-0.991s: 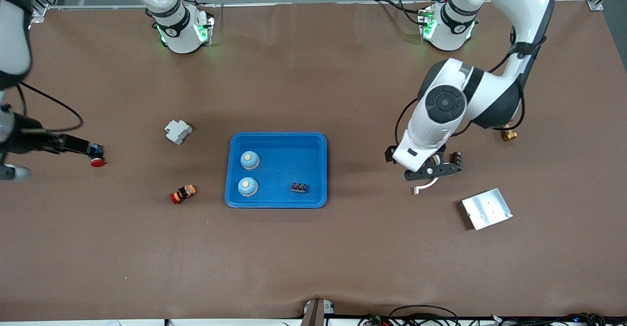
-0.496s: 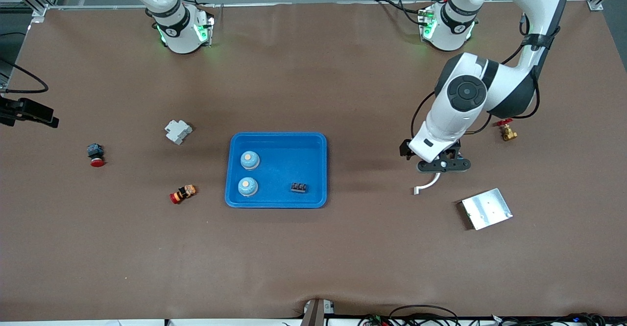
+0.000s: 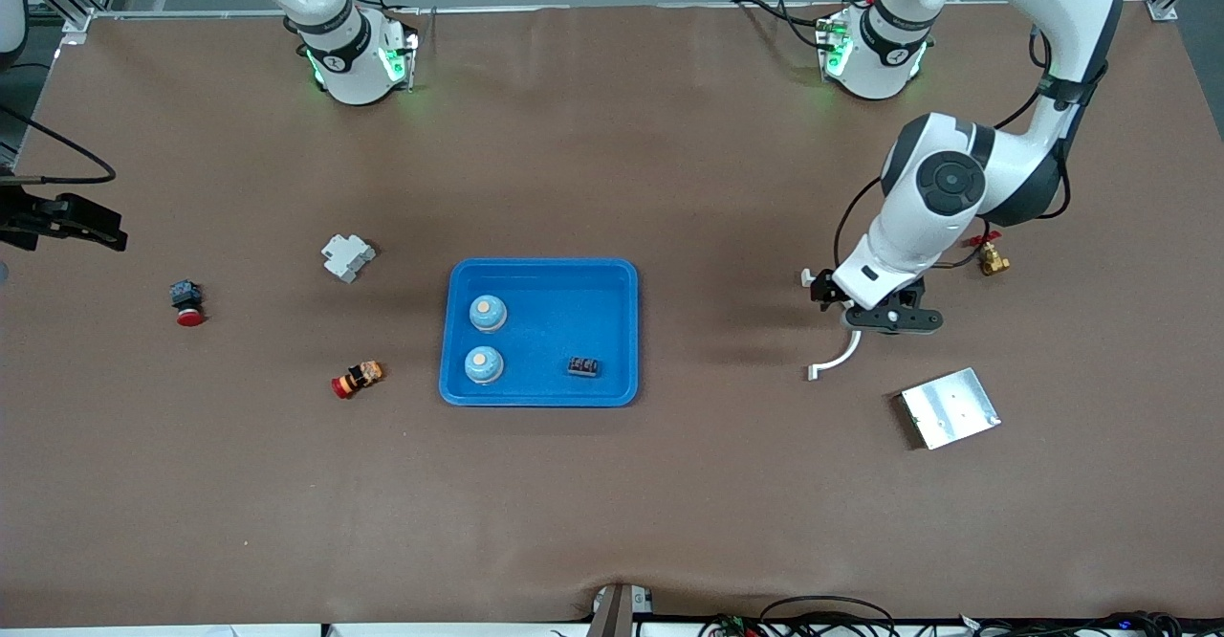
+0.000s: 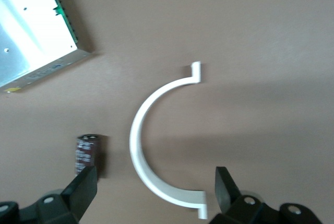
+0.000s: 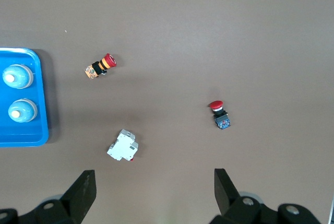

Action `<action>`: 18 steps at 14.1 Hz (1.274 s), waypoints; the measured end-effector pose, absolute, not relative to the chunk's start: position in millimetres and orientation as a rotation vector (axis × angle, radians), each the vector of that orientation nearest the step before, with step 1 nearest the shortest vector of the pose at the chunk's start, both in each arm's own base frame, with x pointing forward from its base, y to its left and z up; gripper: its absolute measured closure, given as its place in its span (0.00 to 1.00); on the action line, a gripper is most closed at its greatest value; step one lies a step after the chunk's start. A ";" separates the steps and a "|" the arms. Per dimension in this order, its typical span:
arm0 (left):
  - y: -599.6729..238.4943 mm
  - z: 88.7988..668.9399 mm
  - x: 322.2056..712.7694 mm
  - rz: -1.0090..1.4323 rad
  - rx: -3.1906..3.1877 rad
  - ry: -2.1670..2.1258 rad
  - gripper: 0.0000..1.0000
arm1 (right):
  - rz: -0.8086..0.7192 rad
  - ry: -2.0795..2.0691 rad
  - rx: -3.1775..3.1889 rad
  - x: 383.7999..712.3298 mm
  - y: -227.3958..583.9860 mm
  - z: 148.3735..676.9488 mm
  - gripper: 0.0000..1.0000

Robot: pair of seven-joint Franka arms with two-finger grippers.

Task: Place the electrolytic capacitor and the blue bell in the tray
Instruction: 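Grasp the second brown capacitor with the left gripper and lift it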

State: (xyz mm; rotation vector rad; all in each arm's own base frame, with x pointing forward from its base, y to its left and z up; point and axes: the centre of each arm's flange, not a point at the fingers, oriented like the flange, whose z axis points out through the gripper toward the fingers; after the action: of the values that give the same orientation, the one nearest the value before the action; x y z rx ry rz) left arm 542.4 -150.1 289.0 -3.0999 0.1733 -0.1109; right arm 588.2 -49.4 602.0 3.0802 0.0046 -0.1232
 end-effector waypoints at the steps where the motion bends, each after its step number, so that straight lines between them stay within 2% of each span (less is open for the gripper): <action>1: -136.2 284.1 542.2 -0.113 -3.099 0.198 0.00 | -0.124 -0.002 3.090 588.0 -51.1 601.9 0.00; 8: -62.2 242.7 517.7 -0.195 -3.106 0.308 0.00 | -0.177 -0.064 3.120 581.2 -69.1 602.6 0.00; 18: -44.2 216.9 506.2 -0.199 -3.107 0.327 0.00 | -0.164 -0.054 3.122 581.7 -65.2 607.2 0.00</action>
State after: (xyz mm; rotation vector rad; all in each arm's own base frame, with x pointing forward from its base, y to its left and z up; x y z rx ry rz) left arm 506.2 -44.2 216.9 -3.1074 0.3267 -0.1994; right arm 581.7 -65.2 607.2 3.1216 -0.0536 -0.1643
